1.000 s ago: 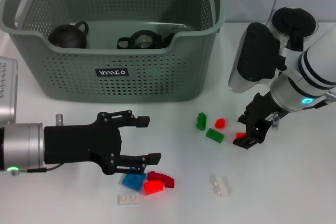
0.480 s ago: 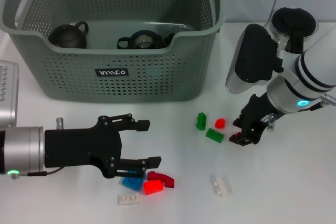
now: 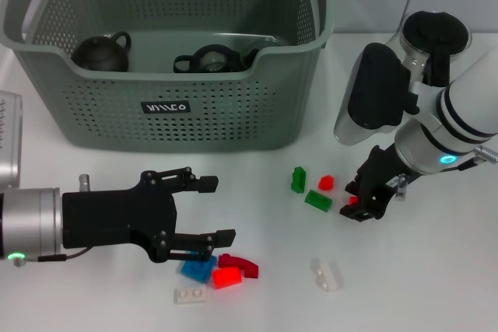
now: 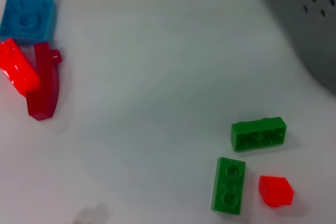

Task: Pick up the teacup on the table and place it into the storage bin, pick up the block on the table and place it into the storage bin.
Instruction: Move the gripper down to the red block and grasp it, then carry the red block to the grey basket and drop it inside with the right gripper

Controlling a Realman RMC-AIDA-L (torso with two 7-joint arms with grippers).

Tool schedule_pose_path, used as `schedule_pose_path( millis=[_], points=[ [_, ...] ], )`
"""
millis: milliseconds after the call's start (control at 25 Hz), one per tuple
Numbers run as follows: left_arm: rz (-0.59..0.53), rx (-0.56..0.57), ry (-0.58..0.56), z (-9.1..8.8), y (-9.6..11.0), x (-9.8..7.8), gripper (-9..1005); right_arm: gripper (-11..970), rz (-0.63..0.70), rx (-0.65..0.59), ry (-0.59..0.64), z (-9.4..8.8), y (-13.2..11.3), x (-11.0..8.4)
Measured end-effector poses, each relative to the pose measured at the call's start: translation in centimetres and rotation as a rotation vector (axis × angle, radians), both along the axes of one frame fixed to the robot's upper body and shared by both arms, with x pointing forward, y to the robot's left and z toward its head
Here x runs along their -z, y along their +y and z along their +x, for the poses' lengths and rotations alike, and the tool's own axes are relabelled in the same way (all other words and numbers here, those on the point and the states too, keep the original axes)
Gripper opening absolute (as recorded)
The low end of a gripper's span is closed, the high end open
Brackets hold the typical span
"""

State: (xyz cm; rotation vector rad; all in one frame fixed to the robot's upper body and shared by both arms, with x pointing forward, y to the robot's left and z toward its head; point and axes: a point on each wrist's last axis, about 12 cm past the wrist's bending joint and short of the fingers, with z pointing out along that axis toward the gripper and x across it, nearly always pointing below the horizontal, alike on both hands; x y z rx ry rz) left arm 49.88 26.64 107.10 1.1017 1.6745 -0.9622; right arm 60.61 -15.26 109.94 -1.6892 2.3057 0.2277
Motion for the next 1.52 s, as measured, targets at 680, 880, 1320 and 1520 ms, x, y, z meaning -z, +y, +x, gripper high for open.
schedule_pose_path(
  millis=[680, 880, 1320, 1520],
  points=[
    [-0.008, -0.003, 0.001, -0.1, 0.1, 0.0, 847, 117, 0.018, 0.024, -0.009, 0.0, -0.7, -0.4],
    [-0.011, -0.01, 0.0, -0.1, 0.3, -0.1, 847, 127, 0.068, 0.044, -0.024, 0.0, -1.4, -3.2],
    [-0.017, -0.029, -0.002, -0.1, 0.6, -0.1, 847, 149, 0.4, 0.116, -0.04, -0.7, 0.1, -17.2],
    [-0.02, -0.026, -0.01, 0.1, 0.5, -0.3, 848, 159, 0.565, 0.082, -0.132, 1.1, 2.8, -22.7]
  ],
)
